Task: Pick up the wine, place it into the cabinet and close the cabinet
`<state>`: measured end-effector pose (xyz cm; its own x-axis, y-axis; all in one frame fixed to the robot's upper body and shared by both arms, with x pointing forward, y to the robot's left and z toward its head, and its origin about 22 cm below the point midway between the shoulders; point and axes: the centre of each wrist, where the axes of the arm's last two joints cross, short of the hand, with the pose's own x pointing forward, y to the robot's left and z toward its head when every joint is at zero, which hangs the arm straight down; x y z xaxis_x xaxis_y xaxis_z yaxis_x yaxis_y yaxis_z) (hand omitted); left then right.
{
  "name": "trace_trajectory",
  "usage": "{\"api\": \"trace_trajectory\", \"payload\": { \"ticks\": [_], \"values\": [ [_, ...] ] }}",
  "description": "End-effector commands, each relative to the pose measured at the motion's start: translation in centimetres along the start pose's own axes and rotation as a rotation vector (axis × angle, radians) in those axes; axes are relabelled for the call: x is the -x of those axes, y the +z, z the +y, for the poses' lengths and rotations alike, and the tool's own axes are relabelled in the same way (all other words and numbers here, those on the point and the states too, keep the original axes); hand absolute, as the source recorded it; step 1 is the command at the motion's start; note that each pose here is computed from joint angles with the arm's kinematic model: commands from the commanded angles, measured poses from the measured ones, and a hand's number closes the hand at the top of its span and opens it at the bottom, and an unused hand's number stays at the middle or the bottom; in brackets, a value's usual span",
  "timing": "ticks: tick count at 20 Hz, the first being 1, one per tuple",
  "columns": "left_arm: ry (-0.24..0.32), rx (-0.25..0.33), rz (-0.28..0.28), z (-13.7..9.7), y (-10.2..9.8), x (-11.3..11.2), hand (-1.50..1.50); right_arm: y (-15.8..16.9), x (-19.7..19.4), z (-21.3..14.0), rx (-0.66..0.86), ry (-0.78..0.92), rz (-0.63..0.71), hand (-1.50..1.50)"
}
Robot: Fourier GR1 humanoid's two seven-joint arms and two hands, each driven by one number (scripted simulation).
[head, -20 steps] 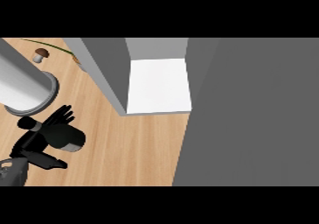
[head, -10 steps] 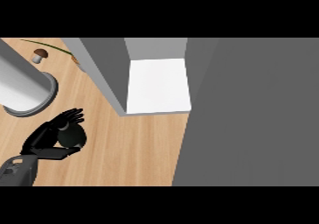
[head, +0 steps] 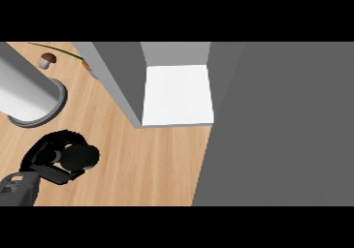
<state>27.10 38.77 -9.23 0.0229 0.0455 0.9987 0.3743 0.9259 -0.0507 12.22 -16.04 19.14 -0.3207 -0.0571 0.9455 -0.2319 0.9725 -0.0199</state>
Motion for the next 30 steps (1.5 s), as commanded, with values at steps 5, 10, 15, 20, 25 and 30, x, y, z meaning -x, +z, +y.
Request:
{"api": "trace_trajectory", "payload": {
  "ticks": [5, 10, 15, 20, 25, 30],
  "values": [
    [0.100, 0.016, -0.169, -3.7, -1.7, 2.1, 1.50, 2.3, -2.9, -0.6, -0.006, -0.030, -0.044, -1.50],
    [0.077, -0.231, -0.180, -9.2, -0.5, 5.4, 1.50, 1.8, -2.2, -0.4, 0.027, -0.011, -0.047, -1.50],
    [0.144, -0.146, -0.206, -13.5, -2.8, 4.8, 1.50, 2.9, -2.3, -0.7, 0.036, -0.023, -0.032, -1.50],
    [0.152, -0.110, -0.216, -14.1, -0.3, 3.6, 1.50, 3.4, -2.6, -0.6, 0.055, -0.026, -0.038, -1.50],
    [0.137, -0.105, -0.246, -17.0, -2.9, -0.6, 1.50, 3.1, -2.4, -1.1, 0.041, 0.001, -0.048, -1.50],
    [0.164, -0.074, -0.232, -19.1, -2.7, -1.7, 1.50, 4.2, -3.1, -1.2, 0.048, -0.028, -0.054, -1.50]
  ]
}}
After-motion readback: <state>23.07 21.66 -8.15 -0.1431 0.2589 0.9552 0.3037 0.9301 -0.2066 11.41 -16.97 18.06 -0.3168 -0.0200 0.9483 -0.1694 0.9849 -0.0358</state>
